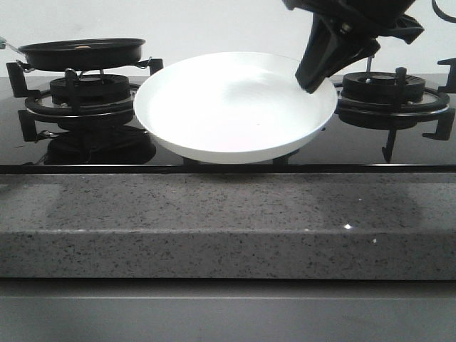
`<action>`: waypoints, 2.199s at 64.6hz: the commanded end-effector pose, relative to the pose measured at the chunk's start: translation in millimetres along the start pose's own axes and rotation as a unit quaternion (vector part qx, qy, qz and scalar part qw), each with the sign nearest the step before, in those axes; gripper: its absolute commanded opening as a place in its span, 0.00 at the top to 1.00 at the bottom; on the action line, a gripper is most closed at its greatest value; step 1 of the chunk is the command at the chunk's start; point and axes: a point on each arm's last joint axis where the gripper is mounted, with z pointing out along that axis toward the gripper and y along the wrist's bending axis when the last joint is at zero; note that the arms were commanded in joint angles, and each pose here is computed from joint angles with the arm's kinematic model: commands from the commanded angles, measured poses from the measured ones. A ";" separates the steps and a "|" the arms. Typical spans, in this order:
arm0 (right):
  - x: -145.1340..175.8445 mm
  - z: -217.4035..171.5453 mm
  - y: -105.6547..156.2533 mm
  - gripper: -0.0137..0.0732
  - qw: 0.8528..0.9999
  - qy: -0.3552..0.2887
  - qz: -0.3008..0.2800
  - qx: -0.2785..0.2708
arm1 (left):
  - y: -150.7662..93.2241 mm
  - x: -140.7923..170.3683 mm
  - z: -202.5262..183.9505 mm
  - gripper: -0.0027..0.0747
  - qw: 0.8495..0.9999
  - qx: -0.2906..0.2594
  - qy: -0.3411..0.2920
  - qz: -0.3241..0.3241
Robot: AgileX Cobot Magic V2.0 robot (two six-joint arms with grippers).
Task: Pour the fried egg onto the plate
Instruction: 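Grasp the pale green handle of the black frying pan with the left gripper, then lift the frying pan with the left gripper and swing it over the plate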
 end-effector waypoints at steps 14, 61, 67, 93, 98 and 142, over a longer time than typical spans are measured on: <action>-13.9 -19.2 5.8 0.91 0.998 -0.055 -0.001 -0.004 | -9.1 -58.5 52.0 0.07 0.997 -0.015 0.056 -0.047; -13.9 -19.2 5.8 0.91 0.998 -0.055 -0.001 -0.004 | 6.5 -74.6 144.7 0.07 0.989 0.003 0.141 -0.054; -13.9 -19.2 5.8 0.91 0.998 -0.055 -0.001 -0.004 | 4.5 -78.3 144.7 0.14 0.990 0.005 0.131 -0.052; -13.9 -19.2 5.8 0.91 0.998 -0.055 -0.001 -0.004 | 4.6 -78.7 144.8 0.74 0.990 0.004 0.128 -0.052; -13.9 -19.2 5.8 0.91 0.998 -0.055 -0.001 -0.004 | 4.6 -78.7 144.8 0.81 0.990 0.004 0.128 -0.052; -13.9 -19.2 5.8 0.91 0.998 -0.055 -0.001 -0.004 | -5.6 -101.0 116.8 0.99 0.975 0.116 0.140 -0.126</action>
